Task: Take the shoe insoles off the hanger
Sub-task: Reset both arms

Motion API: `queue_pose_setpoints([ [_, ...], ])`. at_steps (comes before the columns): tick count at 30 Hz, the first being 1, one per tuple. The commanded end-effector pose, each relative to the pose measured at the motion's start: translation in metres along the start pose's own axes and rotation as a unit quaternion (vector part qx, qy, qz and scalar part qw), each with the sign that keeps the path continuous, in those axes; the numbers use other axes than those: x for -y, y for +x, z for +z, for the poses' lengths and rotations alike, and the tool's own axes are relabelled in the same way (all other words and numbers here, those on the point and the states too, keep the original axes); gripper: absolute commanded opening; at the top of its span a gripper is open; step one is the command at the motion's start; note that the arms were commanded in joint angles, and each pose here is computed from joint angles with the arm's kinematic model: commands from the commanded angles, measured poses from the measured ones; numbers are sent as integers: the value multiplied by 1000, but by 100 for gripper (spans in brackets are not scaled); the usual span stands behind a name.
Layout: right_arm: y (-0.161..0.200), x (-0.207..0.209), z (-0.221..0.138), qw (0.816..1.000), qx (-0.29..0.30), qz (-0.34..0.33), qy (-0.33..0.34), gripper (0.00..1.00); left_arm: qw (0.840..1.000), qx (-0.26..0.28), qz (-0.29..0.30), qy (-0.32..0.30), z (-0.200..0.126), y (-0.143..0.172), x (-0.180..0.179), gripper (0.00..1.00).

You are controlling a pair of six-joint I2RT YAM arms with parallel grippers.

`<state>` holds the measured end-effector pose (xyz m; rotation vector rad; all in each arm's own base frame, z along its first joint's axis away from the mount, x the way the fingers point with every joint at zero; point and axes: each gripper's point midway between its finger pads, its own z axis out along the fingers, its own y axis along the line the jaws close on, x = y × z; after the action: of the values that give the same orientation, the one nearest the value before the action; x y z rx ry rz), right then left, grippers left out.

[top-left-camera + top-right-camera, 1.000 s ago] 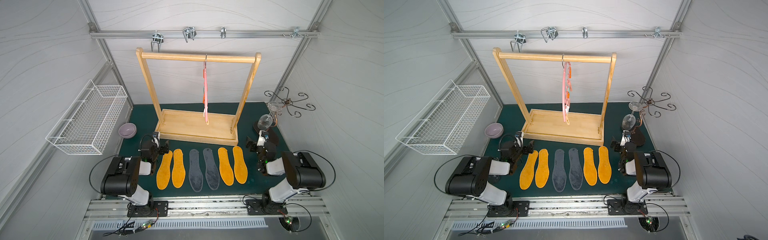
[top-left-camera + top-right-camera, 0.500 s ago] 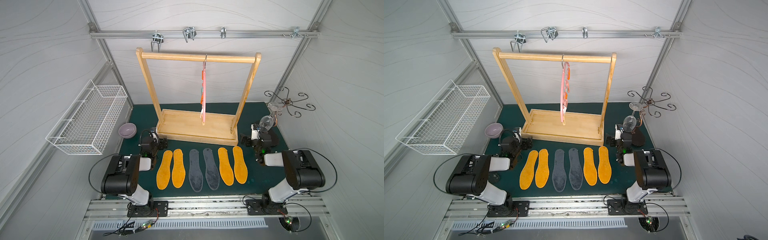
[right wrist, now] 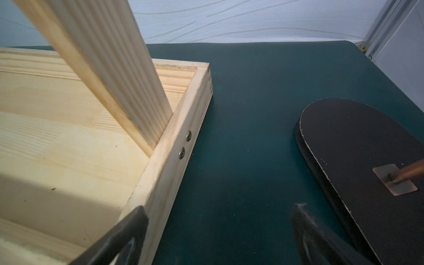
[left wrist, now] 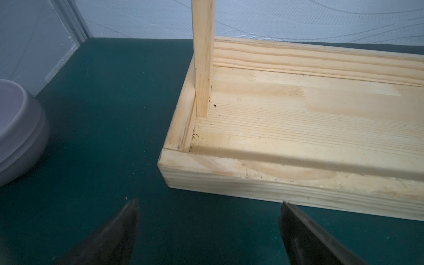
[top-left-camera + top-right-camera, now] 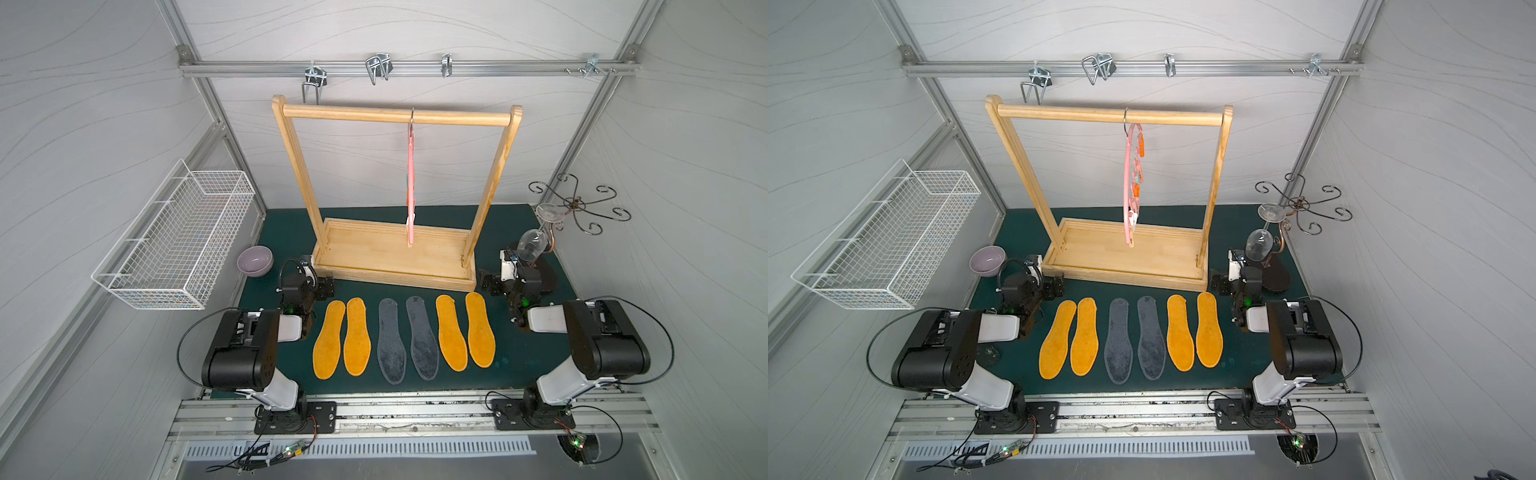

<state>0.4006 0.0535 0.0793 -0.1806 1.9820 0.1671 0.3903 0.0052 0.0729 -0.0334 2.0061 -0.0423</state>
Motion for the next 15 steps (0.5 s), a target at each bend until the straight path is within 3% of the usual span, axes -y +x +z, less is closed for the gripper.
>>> queue_pose_setpoints([
  [1,-3,-2,-1,1000,3,-7,-2,99,999,33,-7,-1,1,-21,-1,100],
  [15,-3,-2,-1,1000,2,-6,-2,99,1000,28,-6,0,3,-20,-1,100],
])
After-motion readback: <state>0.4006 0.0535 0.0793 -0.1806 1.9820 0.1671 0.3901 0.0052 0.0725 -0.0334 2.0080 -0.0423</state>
